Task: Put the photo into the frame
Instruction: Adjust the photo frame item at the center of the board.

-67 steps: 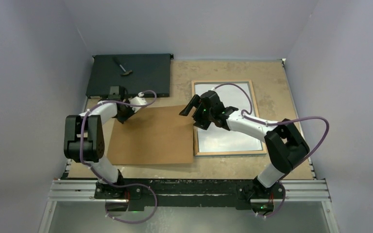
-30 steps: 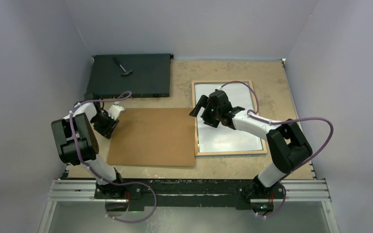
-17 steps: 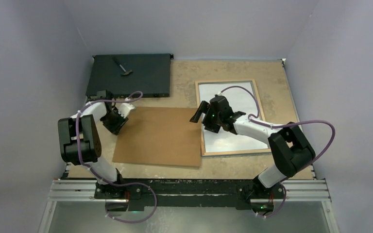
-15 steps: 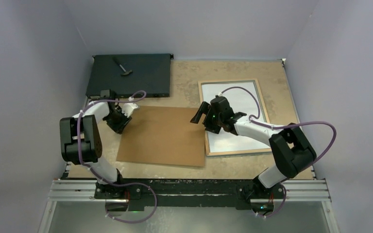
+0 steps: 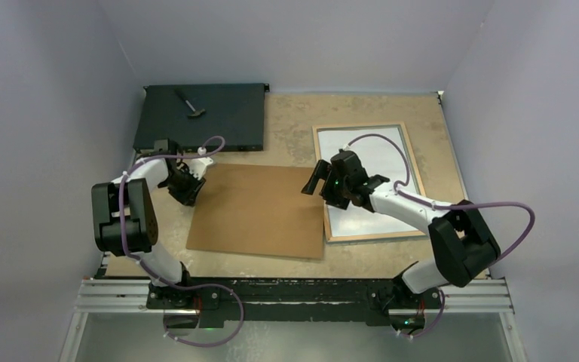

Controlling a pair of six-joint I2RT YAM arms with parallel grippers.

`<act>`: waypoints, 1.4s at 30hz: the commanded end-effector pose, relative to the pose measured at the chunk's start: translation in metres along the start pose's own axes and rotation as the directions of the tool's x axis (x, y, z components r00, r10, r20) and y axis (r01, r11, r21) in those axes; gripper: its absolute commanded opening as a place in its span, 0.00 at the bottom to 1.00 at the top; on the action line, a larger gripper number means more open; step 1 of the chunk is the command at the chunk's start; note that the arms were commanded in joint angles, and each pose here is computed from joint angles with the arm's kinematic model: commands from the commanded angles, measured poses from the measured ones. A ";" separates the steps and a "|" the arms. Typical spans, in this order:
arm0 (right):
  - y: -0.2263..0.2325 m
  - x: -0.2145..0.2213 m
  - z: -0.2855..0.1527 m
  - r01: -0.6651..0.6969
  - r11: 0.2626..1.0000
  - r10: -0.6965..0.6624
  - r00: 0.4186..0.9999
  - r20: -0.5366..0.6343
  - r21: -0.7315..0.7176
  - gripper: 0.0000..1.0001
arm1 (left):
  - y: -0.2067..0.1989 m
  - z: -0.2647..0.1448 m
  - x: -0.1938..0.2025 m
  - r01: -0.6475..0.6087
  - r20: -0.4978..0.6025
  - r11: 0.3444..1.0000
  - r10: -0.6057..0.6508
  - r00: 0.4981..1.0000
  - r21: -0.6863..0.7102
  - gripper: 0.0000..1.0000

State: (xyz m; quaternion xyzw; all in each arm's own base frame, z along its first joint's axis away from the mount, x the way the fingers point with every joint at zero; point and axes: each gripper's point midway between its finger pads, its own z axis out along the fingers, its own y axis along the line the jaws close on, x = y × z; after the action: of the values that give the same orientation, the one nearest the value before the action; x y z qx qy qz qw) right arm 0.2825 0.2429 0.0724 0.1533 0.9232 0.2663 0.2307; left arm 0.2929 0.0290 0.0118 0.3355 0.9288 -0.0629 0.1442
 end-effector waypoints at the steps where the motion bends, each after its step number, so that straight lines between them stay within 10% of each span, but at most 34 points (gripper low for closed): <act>1: 0.000 -0.035 -0.007 0.071 0.996 -0.076 0.992 0.096 0.046 0.95 | -0.010 0.023 0.022 0.048 -0.046 0.996 -0.045 0.998 0.076 0.28; 42: 0.032 -0.063 0.042 0.117 0.990 -0.112 0.991 0.069 -0.082 0.88 | -0.013 0.031 0.022 0.060 -0.042 0.993 -0.056 0.998 0.101 0.24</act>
State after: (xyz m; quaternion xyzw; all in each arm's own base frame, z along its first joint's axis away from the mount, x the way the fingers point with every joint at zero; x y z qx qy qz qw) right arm 0.3575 0.2463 0.0626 0.1055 0.9201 0.2515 0.2812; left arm 0.2952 0.0294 0.0116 0.3209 0.9320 -0.0806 0.1481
